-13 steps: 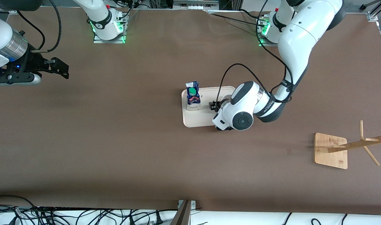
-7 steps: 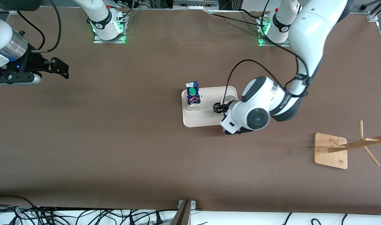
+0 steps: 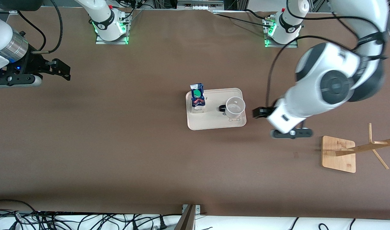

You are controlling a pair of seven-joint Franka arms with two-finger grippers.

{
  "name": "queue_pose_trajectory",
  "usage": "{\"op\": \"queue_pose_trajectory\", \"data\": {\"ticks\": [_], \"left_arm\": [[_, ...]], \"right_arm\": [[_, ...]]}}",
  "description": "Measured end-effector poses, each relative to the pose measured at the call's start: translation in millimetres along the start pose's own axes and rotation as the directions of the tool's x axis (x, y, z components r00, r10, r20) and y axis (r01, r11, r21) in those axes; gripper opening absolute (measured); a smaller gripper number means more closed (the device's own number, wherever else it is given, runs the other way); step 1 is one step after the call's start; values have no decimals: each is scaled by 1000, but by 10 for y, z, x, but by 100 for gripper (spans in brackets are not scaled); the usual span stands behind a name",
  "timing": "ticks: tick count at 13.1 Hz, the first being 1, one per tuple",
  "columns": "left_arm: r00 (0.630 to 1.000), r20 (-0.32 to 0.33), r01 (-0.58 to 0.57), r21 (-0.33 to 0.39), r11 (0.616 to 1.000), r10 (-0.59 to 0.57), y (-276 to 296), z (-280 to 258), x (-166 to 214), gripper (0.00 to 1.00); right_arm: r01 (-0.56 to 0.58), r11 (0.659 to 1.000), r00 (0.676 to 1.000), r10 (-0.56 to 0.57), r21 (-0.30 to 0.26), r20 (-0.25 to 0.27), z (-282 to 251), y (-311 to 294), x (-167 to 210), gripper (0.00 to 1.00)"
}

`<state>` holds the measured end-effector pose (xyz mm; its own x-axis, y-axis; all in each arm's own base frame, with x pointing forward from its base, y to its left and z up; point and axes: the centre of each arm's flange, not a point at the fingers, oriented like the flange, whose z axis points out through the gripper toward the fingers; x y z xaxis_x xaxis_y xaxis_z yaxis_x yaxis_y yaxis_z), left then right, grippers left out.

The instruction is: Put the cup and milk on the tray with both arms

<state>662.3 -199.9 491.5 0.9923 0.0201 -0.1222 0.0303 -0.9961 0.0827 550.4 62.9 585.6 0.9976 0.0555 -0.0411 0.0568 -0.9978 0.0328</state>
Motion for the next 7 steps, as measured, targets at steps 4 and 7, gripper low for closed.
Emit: {"op": "queue_pose_trajectory", "data": {"ticks": [4, 7], "left_arm": [[996, -84, -16, 9, 1000, 17, -497, -526, -40, 100], [990, -118, -69, 61, 996, 76, -666, -807, -163, 100]], "right_arm": [[0, 1000, 1000, 0, 0, 0, -1, 0, 0, 100], [0, 1000, 1000, 0, 0, 0, -1, 0, -1, 100]]}}
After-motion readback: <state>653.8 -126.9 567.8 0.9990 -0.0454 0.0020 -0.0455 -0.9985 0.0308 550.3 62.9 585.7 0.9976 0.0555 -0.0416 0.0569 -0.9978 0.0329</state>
